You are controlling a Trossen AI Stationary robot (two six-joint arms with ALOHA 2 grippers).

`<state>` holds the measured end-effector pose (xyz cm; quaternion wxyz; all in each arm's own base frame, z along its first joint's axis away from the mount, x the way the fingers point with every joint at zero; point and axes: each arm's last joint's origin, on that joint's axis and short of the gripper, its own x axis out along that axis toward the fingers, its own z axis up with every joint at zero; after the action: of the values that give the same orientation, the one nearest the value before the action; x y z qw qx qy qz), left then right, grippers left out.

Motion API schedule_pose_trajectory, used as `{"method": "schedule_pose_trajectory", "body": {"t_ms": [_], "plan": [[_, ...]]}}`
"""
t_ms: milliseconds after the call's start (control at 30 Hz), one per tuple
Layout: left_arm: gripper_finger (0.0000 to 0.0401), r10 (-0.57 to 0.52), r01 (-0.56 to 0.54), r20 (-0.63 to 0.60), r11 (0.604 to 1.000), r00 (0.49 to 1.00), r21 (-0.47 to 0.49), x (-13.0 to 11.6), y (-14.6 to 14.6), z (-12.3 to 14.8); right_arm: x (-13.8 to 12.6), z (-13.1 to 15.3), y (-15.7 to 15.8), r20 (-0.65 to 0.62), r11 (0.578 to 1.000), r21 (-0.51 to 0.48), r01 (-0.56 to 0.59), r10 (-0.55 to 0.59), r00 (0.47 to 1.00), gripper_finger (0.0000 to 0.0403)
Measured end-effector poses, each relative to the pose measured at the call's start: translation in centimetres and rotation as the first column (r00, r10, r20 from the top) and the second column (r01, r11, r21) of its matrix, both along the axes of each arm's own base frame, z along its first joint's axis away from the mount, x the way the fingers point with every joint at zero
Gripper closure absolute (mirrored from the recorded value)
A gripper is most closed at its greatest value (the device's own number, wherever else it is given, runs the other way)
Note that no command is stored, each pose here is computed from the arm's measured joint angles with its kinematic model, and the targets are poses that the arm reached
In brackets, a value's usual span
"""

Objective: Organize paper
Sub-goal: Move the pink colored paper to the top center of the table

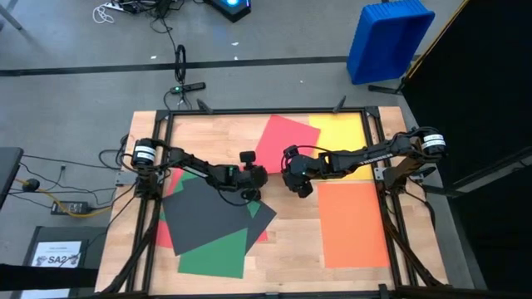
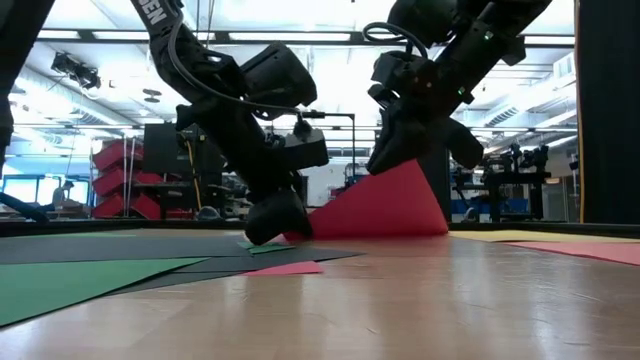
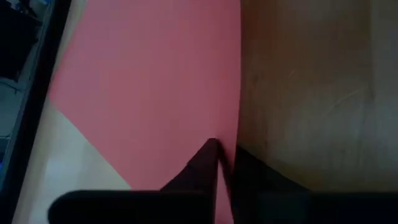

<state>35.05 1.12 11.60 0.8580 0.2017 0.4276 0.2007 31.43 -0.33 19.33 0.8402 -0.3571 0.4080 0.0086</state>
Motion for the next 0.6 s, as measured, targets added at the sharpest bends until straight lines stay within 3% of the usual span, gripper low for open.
{"method": "schedule_pose_trajectory", "body": {"t_ms": [600], "plan": [[0.0401, 0.050, -0.053, -0.105, 0.998, 0.993, -0.029, 2.2, -1.4, 4.0, -1.5, -1.2, -0.9, -0.174, 0.994, 0.014, 0.112, -0.108, 0.979, 0.0403]]}}
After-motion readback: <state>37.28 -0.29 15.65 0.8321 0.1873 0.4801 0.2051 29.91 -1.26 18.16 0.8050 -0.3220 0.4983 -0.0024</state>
